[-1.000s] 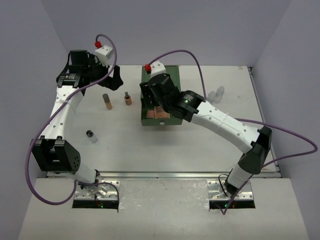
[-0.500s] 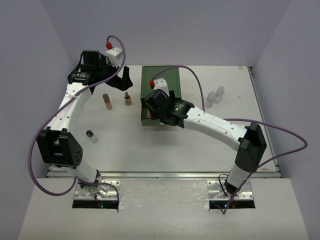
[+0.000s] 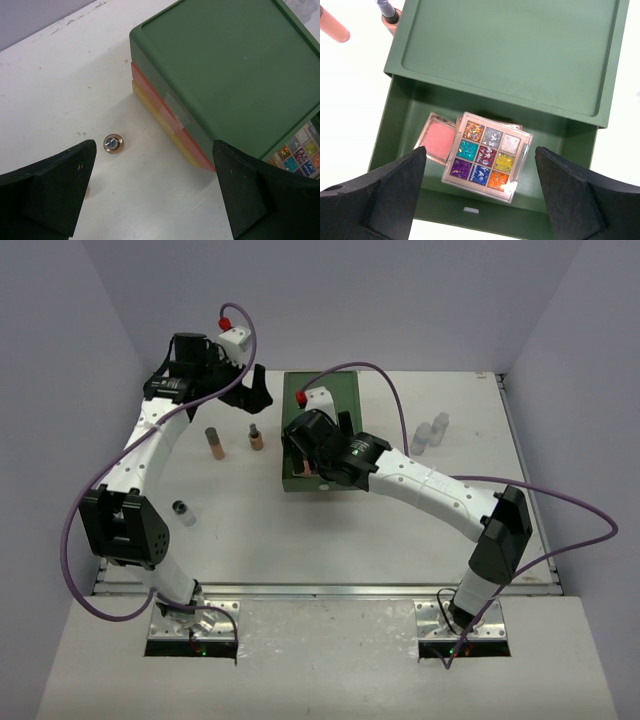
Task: Organize the makeup
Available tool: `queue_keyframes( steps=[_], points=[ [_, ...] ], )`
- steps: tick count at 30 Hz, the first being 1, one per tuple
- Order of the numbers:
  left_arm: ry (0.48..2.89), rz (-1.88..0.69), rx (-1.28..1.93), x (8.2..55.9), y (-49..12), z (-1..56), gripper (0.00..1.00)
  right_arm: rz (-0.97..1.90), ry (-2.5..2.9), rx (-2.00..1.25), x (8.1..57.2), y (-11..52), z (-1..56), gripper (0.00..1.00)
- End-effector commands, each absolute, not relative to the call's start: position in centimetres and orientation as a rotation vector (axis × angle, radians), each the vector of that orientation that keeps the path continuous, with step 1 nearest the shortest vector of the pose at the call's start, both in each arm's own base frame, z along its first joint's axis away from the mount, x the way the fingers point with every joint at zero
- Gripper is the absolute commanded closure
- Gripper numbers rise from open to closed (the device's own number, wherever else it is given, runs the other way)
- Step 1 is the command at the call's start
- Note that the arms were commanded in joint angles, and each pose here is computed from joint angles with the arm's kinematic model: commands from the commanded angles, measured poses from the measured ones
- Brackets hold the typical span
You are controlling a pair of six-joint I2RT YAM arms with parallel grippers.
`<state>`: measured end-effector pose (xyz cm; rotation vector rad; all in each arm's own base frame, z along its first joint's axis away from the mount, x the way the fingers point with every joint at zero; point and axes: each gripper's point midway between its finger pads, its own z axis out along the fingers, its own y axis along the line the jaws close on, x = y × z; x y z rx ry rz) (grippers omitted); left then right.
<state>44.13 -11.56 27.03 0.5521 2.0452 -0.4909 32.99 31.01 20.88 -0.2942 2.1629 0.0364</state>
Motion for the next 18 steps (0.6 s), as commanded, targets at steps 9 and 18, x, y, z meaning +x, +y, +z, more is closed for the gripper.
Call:
queue_keyframes(
  steps=[9,18],
  points=[
    [1.952,-0.48,0.593,46.3,-13.9,29.7,0.0,0.188,2.047,-0.23,30.6,28.8,28.1,0.23],
    [1.959,-0.48,0.608,47.5,-15.0,29.2,0.0,0.237,2.159,-0.234,23.1,29.1,22.5,0.36]
  ],
)
